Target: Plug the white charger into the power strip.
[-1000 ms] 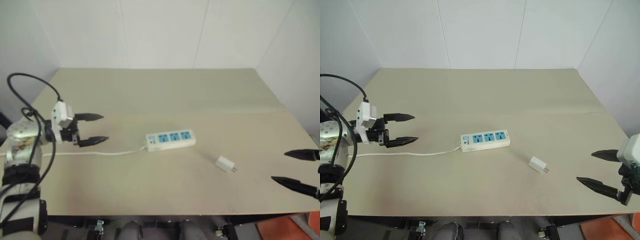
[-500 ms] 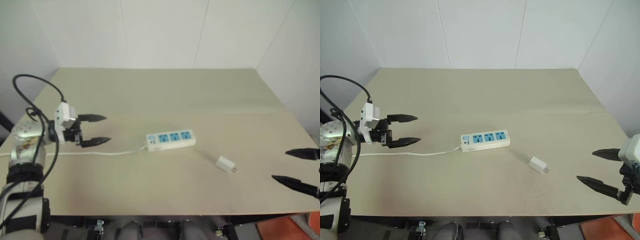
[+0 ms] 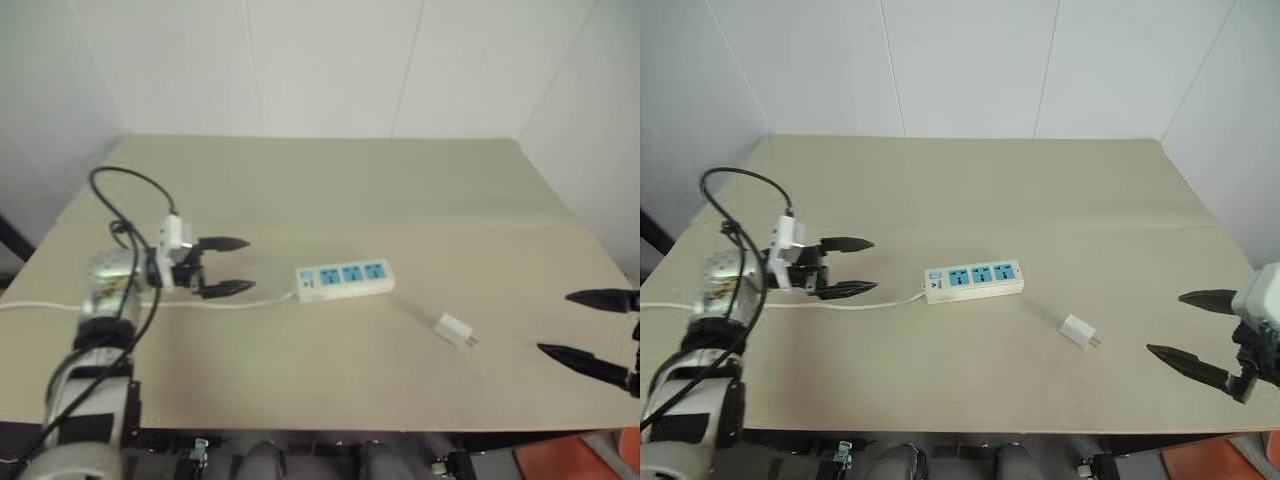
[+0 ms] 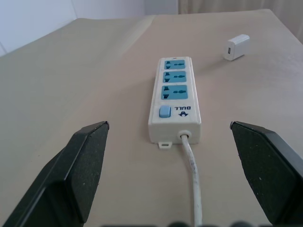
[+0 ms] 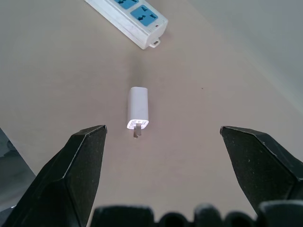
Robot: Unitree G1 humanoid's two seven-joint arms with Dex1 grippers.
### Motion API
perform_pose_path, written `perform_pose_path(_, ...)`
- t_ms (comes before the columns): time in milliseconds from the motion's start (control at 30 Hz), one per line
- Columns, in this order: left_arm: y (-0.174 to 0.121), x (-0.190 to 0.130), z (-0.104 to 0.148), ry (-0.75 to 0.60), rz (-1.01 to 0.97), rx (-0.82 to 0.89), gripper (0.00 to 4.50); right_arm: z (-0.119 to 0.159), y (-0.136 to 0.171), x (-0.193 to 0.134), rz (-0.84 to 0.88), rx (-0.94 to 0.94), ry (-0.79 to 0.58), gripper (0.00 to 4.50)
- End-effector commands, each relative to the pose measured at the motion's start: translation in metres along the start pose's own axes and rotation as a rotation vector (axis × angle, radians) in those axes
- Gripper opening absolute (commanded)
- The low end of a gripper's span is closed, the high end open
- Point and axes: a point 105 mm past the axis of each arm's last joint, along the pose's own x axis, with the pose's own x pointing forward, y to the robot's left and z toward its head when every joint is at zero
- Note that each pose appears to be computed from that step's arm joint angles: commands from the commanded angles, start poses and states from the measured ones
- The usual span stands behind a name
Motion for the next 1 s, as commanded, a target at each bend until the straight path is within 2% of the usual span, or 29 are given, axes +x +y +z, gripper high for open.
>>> perform_pose_path(33, 0.005, 0.020, 0.001, -0.051, 0.006, 0.017, 4.47, 0.009, 0.002, 0.004, -0.015, -0.023, -0.036, 4.50)
perform_pose_path(100, 0.007, 0.034, 0.003, -0.121, 0.011, -0.045, 4.47, 0.011, 0.005, 0.007, -0.013, -0.023, -0.045, 4.50)
perform_pose_path(233, 0.000, 0.052, -0.002, -0.128, -0.040, -0.073, 4.47, 0.014, 0.011, 0.010, -0.015, -0.019, -0.061, 4.50)
perform_pose_path(667, -0.008, 0.082, -0.028, 0.014, -0.027, -0.046, 4.47, 0.011, 0.025, 0.002, -0.060, 0.009, -0.041, 4.50)
perform_pose_path(1000, -0.008, 0.095, -0.042, 0.099, 0.017, -0.076, 4.47, 0.011, 0.022, -0.001, -0.077, 0.010, -0.028, 4.50)
